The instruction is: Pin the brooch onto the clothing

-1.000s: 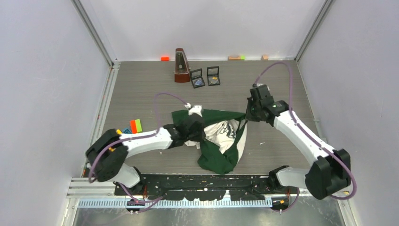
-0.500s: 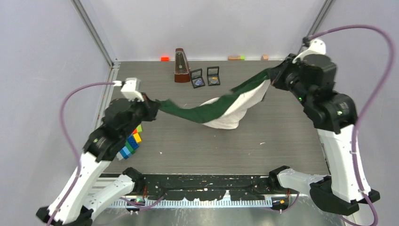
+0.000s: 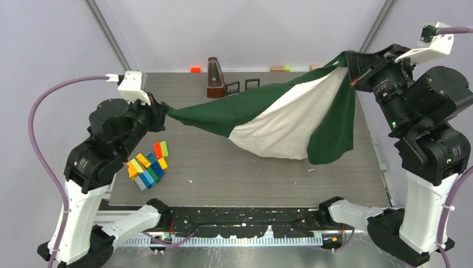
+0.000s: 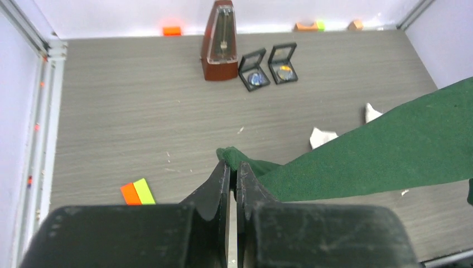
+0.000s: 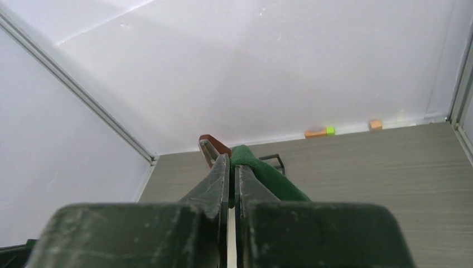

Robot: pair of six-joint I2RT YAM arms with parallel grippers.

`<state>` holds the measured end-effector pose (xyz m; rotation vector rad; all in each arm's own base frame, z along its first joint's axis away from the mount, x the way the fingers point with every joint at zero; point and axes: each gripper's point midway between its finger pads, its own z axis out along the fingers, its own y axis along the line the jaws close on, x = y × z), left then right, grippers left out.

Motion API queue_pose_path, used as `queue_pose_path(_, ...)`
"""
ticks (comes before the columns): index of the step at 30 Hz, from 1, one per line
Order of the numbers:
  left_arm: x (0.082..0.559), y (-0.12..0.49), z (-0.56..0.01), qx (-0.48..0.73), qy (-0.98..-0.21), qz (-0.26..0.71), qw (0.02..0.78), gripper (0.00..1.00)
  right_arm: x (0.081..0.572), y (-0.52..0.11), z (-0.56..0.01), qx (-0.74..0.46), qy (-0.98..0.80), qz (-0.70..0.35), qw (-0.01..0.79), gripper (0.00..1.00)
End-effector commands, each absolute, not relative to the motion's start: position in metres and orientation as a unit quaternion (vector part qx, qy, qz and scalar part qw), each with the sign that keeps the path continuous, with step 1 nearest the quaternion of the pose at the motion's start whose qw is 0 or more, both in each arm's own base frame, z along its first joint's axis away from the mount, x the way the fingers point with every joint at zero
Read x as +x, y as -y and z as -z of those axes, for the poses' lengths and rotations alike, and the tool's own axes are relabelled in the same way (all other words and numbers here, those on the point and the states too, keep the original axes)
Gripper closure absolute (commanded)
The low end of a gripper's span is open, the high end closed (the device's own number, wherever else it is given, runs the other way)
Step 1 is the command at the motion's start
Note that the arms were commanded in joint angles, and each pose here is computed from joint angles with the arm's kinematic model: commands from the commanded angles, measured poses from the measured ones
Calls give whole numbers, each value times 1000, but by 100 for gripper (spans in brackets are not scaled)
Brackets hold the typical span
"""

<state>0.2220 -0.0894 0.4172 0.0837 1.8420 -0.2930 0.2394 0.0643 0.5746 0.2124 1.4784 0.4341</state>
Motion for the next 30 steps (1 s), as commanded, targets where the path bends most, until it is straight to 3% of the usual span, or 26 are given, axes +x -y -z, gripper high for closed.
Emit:
queue_pose_path(1,228,71,-443,35,-778,74,623,100,224,-52,-625,97,-585,-201,779,99)
queue_pose_path(6,261,96,-429,51,-794,74,602,100,249,-30,-594,136,-603,-118,777,100)
queue_pose_path(13,319,132,-390,39,-806,103,581,100,329,-17,-490,152,-679,33,717,100)
queue_pose_path(18,362,166,-395,92,-764,134,624,100,386,8,-461,196,-698,-14,689,99)
queue_pose_path(21,387,184,-404,110,-763,165,615,100,395,51,-492,244,-666,-55,703,100)
queue_pose_path(23,396,192,-440,115,-743,182,634,100,400,63,-519,242,-652,-62,716,100)
queue_pose_path(30,411,200,-527,116,-681,229,686,100,329,54,-665,182,-535,-74,822,100)
